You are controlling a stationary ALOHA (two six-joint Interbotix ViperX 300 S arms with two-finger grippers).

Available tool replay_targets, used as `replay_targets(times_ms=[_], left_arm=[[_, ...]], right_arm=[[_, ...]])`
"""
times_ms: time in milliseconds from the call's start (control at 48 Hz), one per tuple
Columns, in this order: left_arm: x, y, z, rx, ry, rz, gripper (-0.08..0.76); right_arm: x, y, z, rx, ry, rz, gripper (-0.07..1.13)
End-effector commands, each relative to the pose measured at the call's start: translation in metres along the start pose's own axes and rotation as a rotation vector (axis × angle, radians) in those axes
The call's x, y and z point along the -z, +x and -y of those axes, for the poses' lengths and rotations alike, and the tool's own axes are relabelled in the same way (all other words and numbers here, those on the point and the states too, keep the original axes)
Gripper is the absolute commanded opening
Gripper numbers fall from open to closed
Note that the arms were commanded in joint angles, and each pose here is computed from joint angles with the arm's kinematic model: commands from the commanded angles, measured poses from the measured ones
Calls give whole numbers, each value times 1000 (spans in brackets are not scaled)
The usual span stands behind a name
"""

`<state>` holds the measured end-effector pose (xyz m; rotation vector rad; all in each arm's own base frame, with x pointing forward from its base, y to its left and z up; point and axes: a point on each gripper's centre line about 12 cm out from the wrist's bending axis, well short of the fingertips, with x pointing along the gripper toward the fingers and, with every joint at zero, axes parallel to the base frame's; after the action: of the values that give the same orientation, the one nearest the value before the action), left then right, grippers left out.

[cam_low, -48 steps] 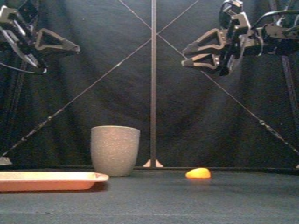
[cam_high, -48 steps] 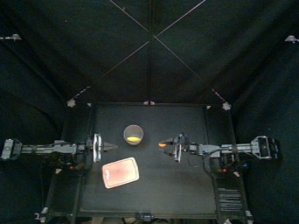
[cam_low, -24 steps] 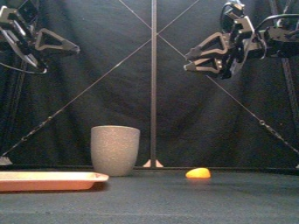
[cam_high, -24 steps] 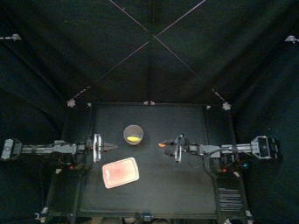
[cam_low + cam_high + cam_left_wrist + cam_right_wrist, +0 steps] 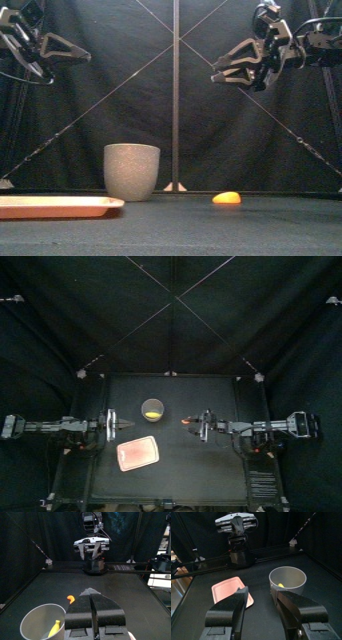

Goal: Pick the banana then place it in the grey bowl
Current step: Drop banana in the grey bowl and return to neutral

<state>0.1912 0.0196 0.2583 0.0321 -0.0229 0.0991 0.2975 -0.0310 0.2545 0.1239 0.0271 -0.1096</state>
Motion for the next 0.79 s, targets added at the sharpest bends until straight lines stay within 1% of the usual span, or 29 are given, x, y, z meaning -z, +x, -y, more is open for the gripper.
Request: replay_targets(times_ms=[21, 792], left_arm=[[-6, 2, 0, -1, 3, 15, -1], [-2, 1, 0, -2, 0, 6, -1]], right_arm=[[-8, 0, 0, -2, -1, 28, 801], [-4, -1, -1, -3, -5, 17, 801]])
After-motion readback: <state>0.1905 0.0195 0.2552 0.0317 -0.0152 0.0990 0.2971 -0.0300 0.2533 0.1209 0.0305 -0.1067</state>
